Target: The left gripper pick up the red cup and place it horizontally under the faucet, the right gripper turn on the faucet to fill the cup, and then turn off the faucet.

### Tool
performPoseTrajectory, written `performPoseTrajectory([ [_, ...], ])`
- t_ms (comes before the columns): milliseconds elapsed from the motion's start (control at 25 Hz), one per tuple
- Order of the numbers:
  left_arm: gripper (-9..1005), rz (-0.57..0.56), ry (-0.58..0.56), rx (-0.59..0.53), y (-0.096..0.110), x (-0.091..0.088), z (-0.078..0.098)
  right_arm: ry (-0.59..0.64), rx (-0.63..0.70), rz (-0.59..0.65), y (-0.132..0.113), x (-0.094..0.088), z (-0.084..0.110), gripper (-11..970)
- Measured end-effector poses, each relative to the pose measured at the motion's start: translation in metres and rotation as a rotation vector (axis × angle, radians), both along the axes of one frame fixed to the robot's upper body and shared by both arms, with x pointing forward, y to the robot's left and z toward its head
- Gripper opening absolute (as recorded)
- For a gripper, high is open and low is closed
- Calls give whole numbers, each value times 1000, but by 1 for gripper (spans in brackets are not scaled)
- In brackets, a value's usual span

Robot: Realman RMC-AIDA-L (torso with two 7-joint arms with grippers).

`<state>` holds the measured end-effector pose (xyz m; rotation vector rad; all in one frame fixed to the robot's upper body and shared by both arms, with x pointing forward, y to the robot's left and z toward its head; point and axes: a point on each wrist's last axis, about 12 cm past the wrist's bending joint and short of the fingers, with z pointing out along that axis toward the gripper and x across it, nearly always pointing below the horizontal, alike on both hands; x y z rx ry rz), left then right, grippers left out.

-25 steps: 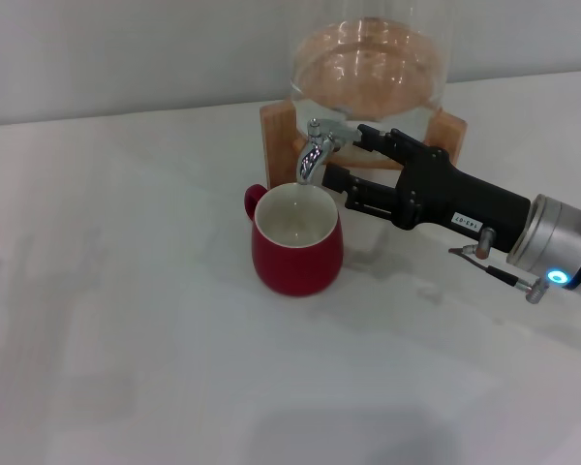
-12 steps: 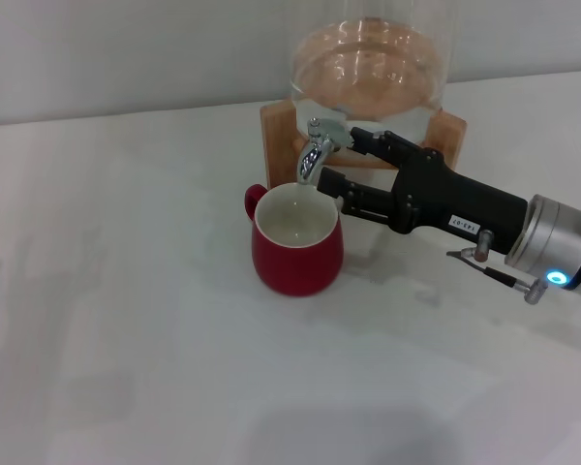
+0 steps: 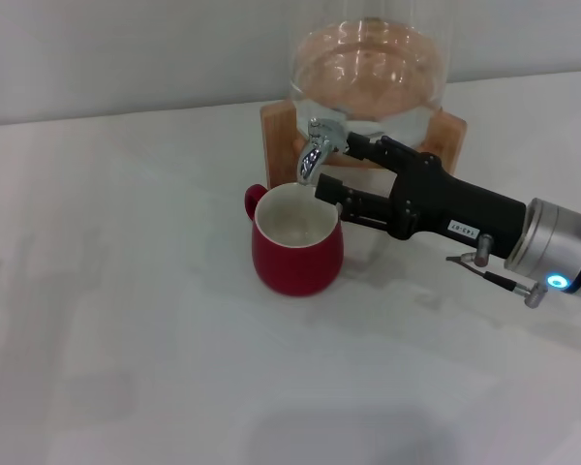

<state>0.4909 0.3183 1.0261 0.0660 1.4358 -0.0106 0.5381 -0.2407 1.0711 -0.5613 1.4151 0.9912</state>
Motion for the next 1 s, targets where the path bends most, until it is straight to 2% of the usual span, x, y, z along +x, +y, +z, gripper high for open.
performPoseTrajectory([
  [1000, 881, -4, -3, 1, -1, 2, 1, -1, 0, 52, 6, -1, 3, 872],
])
